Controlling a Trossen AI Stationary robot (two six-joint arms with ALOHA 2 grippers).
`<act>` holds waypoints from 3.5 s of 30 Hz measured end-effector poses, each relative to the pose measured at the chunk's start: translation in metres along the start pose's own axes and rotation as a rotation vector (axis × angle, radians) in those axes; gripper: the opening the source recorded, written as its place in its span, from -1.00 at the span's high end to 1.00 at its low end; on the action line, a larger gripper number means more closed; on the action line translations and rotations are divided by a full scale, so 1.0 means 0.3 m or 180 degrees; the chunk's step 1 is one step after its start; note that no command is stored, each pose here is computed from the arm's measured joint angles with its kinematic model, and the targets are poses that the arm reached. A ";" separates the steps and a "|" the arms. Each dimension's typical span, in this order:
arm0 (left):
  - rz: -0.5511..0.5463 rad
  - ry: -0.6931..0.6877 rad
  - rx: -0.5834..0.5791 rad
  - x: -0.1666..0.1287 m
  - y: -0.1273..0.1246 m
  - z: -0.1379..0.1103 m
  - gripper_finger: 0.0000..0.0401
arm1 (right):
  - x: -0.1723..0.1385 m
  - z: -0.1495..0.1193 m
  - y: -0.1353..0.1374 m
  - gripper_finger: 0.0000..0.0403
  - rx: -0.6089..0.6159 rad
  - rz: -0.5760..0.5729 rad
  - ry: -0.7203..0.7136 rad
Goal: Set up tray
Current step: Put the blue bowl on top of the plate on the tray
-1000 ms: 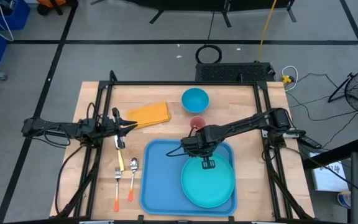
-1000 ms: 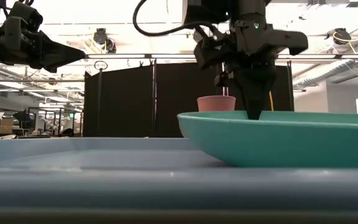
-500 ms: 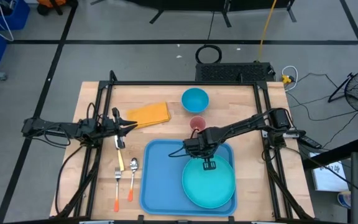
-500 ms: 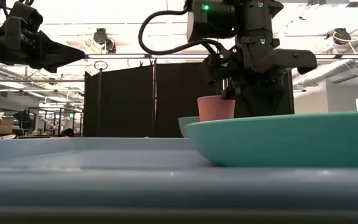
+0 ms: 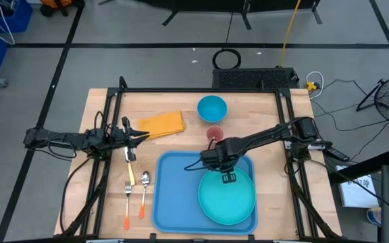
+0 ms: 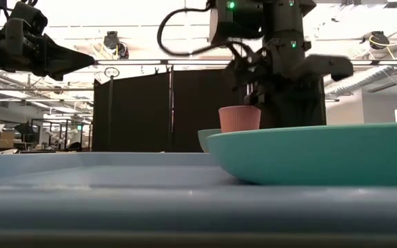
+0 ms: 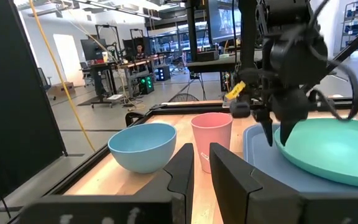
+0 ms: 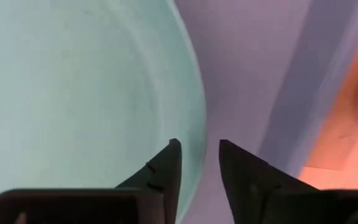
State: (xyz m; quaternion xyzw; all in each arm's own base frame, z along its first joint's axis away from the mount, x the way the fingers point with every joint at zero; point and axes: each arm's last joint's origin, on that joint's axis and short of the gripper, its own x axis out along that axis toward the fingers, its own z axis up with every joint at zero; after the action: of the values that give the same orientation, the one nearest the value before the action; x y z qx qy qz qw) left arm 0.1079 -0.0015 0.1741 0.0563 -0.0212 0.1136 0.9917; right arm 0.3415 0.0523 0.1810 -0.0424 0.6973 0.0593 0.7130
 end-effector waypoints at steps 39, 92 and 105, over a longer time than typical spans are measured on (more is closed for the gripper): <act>0.0405 0.0113 -0.0018 -0.001 0.012 -0.008 0.72 | -0.180 -0.687 -0.083 1.00 0.0105 -0.0213 -0.4634; -0.0138 0.3127 0.0096 1.307 0.581 0.121 -0.62 | -0.068 -0.703 -0.111 1.00 0.0292 -0.1105 -0.4662; 0.0121 0.3701 -0.0065 1.287 0.594 0.017 -0.48 | -0.067 -0.703 -0.111 1.00 0.0290 -0.1104 -0.4648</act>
State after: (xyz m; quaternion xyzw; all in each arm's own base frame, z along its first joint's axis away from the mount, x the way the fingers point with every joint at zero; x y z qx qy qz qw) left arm 0.4429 0.2565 0.2194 -0.0253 0.5247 0.1435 0.8387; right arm 0.1373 -0.0113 0.1952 -0.0719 0.0322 -0.0697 0.9944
